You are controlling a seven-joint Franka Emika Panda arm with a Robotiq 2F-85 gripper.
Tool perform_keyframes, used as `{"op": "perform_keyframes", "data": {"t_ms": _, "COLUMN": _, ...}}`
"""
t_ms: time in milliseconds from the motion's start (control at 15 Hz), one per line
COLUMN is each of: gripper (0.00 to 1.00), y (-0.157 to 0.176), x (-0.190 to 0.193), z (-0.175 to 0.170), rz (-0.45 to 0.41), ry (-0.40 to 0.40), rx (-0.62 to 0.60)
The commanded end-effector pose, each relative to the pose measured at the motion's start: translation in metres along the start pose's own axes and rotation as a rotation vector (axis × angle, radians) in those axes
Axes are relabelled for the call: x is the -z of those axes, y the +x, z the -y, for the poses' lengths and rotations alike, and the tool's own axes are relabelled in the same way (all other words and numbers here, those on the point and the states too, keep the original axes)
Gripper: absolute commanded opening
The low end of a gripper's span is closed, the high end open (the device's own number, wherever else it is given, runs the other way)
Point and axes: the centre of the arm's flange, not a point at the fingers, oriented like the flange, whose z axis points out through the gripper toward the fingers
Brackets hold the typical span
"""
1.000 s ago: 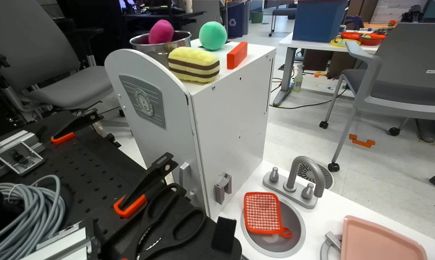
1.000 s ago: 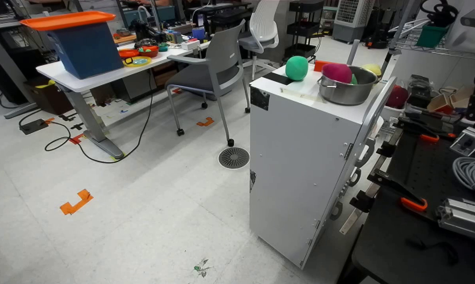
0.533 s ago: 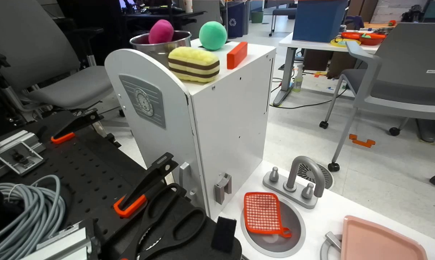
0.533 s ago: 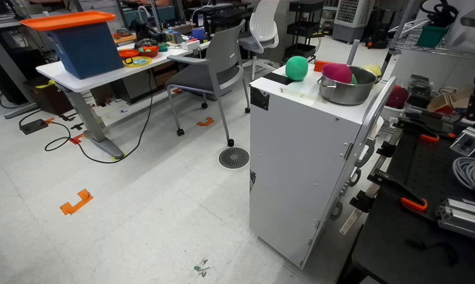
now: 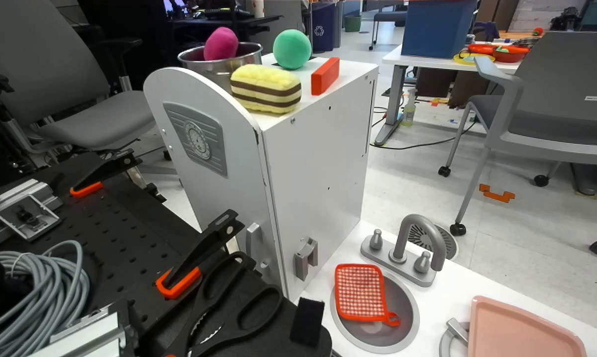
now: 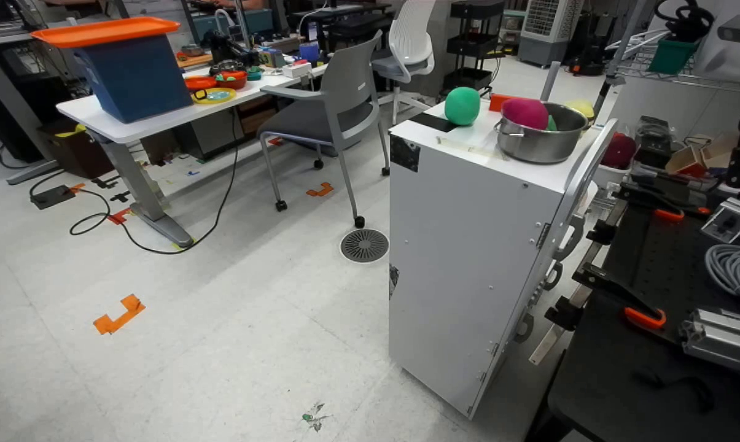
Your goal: Put the green plush toy in the silver pot.
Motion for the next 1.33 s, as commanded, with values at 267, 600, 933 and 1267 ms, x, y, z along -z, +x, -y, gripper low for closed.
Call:
{"op": "perform_keyframes", "data": {"t_ms": 267, "gripper": 1.00, "y": 0.026, "x": -0.023, "z": 0.033, "rz": -0.080, "ry": -0.184, "rx": 0.104}}
{"op": "perform_keyframes", "data": {"t_ms": 600, "gripper": 1.00, "y": 0.040, "x": -0.058, "z": 0.037, "rz": -0.079, "ry": -0.223, "rx": 0.128}}
{"op": "perform_keyframes", "data": {"t_ms": 933, "gripper": 1.00, "y": 0.040, "x": -0.081, "z": 0.022, "rz": -0.062, "ry": -0.211, "rx": 0.066}}
{"op": "perform_keyframes", "data": {"t_ms": 1267, "gripper": 1.00, "y": 0.062, "x": -0.075, "z": 0.022, "rz": -0.217, "ry": -0.232, "rx": -0.007}}
